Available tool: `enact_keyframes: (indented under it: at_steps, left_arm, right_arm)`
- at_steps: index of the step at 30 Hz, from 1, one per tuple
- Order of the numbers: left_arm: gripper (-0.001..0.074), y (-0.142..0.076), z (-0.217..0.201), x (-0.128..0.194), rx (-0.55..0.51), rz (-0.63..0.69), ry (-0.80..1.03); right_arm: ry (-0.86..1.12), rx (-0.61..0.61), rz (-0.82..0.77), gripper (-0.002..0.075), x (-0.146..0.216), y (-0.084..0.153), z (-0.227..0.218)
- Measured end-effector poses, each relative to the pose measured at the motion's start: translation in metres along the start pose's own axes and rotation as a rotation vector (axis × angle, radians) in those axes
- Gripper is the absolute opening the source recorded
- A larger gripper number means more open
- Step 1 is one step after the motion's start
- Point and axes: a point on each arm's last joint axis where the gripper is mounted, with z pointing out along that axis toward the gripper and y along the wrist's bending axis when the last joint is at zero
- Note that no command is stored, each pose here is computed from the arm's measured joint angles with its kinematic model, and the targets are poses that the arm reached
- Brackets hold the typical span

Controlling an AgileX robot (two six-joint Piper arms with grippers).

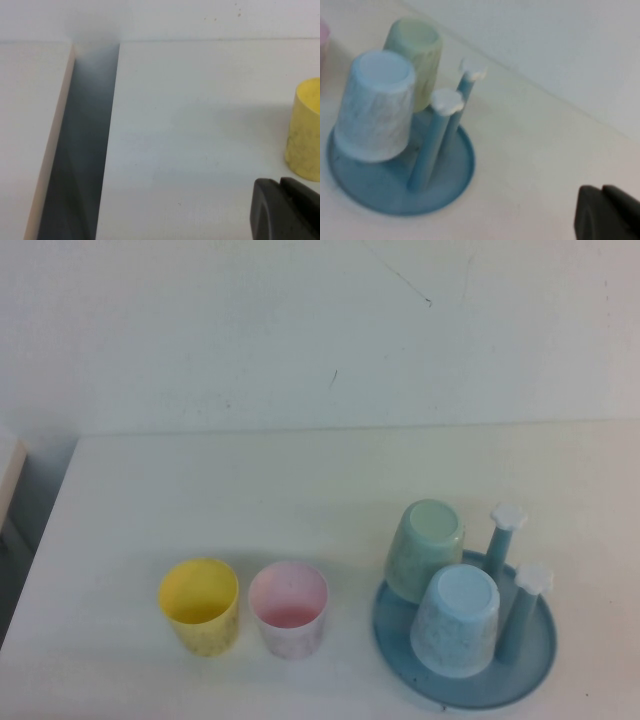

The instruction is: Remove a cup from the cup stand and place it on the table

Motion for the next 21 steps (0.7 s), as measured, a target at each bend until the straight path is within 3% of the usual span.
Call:
enact_keyframes:
  at_steps: [12, 21]
  left_arm:
    - [-0.0001, 0.000, 0.000, 0.000, -0.001, 0.002, 0.000]
    - [-0.0001, 0.000, 0.000, 0.000, -0.002, 0.004, 0.000]
  right_arm:
    - [-0.037, 0.259, 0.259, -0.0001, 0.068, 0.011, 0.020]
    - [0.068, 0.272, 0.316, -0.0001, 0.091, 0.018, 0.027]
